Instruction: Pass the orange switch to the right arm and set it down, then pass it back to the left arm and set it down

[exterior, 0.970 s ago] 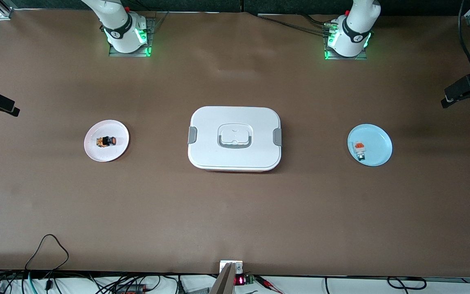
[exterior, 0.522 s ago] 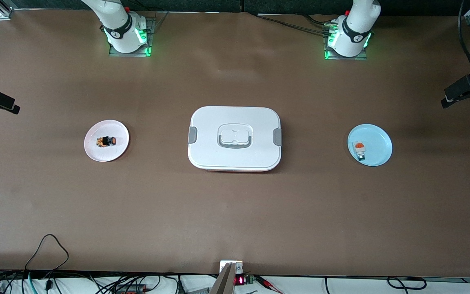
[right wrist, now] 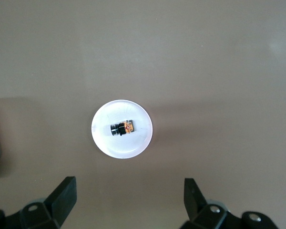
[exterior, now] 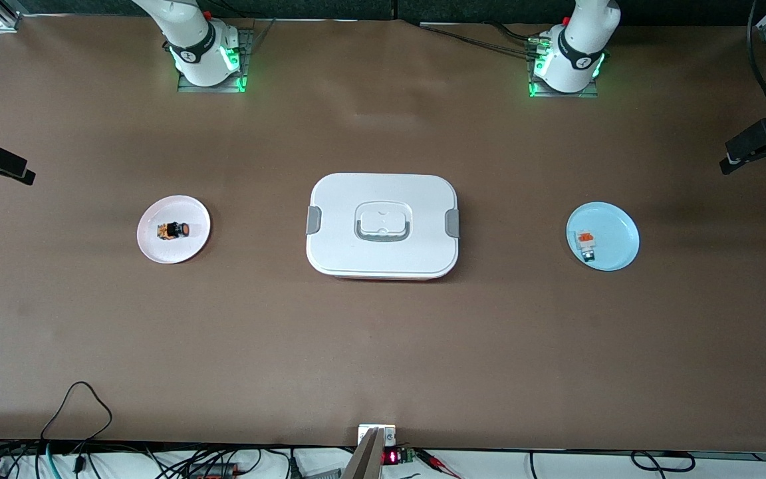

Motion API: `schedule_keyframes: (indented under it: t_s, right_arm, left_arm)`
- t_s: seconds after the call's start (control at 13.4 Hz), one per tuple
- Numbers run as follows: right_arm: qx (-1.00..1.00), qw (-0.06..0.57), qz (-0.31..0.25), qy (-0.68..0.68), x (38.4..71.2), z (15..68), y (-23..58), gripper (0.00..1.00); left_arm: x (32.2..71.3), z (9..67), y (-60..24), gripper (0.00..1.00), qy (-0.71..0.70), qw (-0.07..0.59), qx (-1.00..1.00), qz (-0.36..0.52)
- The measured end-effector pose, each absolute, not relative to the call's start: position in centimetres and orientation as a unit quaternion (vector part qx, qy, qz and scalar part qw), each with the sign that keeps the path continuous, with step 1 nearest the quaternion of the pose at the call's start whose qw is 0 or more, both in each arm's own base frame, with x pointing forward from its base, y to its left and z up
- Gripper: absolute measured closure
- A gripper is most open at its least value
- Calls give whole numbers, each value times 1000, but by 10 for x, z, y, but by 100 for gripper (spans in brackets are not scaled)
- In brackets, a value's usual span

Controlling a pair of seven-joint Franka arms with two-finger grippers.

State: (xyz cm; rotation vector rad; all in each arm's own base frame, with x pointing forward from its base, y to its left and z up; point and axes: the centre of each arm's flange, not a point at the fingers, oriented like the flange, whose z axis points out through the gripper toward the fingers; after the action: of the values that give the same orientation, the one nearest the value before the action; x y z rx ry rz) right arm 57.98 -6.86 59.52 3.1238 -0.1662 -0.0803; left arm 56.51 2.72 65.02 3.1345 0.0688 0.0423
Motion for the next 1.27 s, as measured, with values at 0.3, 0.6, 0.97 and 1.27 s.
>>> schedule_keyframes:
  t_s: [0.3,0.6,0.97,1.27]
  right_arm:
    - [998,6,-25,-52,580,595,-68,0]
    - [998,6,-24,-51,581,595,-67,0]
    - [998,-4,-30,-50,584,587,-64,0]
    - [998,-3,-45,-50,604,548,-63,0]
  left_arm:
    - [565,650,27,0,22,3,1000,14]
    - [565,650,26,0,21,3,1000,13]
    - [565,650,26,0,21,3,1000,14]
    - [565,650,26,0,21,3,1000,14]
